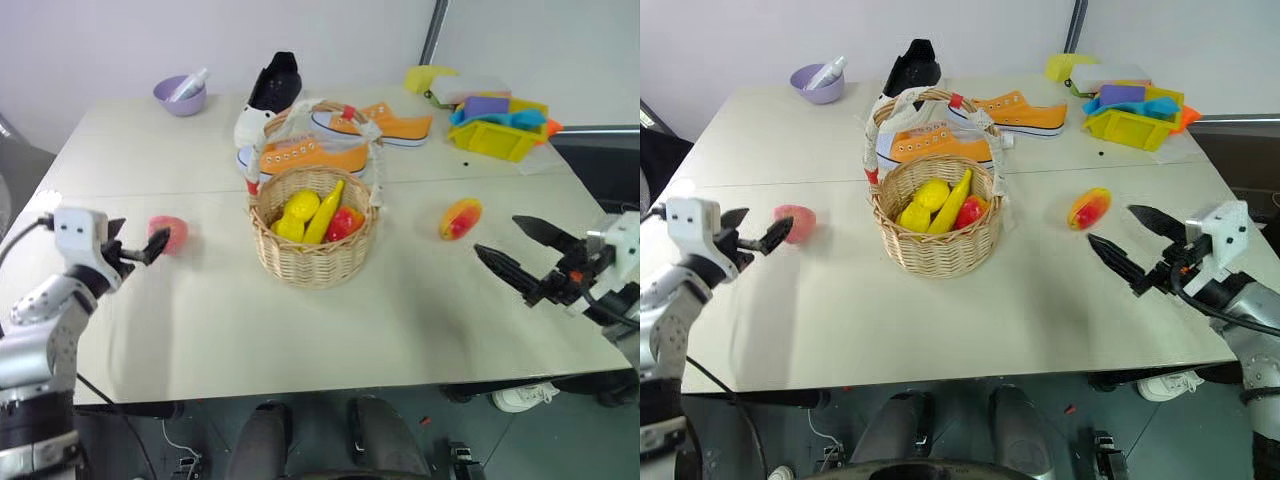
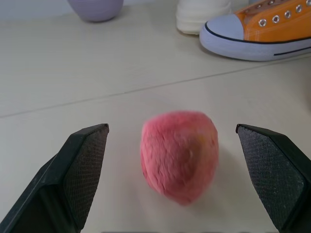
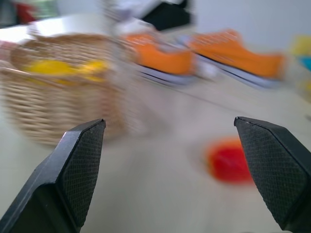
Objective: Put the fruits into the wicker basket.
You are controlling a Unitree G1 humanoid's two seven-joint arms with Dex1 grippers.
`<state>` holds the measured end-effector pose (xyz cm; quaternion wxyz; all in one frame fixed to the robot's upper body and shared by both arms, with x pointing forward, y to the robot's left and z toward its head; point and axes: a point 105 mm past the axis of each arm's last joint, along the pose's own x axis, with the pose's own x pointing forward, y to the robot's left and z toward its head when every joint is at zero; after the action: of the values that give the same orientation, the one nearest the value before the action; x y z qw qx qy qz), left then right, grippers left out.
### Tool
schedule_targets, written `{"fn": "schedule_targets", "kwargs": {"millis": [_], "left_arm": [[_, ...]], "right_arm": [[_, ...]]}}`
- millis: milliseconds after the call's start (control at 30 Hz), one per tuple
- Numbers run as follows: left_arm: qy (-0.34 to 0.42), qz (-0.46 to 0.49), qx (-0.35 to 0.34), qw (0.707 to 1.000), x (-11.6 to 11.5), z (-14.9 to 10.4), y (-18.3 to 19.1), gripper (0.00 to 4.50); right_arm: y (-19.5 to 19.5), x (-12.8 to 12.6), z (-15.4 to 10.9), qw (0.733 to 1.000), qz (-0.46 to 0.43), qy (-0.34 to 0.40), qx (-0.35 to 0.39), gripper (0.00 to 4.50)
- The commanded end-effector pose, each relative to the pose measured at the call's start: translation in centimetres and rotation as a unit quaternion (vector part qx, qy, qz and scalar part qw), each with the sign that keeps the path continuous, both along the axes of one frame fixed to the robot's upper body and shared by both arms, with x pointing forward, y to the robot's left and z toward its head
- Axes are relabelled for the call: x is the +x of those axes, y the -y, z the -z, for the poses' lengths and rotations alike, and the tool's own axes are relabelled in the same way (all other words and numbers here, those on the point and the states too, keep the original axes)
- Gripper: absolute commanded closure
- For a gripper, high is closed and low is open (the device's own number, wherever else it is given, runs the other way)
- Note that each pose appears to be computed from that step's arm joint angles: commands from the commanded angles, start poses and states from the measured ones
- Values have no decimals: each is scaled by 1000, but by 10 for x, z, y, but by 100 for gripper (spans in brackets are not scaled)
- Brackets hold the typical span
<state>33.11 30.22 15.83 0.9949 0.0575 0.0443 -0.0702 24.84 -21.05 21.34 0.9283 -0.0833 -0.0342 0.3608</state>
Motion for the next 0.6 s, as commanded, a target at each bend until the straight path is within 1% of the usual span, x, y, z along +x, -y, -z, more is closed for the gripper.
{"fn": "schedule_targets", "kwargs": {"millis": [33,133,200,267,400,567,600], "left_arm": [[-24,-14,29,999,8,-2,-1,0],[-45,-8,34,998,11,0,2,0],[-59,-9,21,998,15,-1,5,0],[-70,-14,12,997,17,0,6,0],[-108,-7,9,994,22,13,13,0],[-130,-21,11,991,26,21,10,0],[-123,-22,9,992,28,20,10,25]], "right_arm": [[-55,-17,-19,993,-111,20,-15,7],[-85,-22,-17,986,-163,22,-35,7],[-113,-30,-20,976,-213,34,-25,7],[-128,-34,-24,971,-237,42,-12,7],[-139,-35,-26,967,-250,46,-1,7],[-138,-36,-21,968,-247,43,-3,7],[-137,-36,-20,969,-244,42,-4,2]]}}
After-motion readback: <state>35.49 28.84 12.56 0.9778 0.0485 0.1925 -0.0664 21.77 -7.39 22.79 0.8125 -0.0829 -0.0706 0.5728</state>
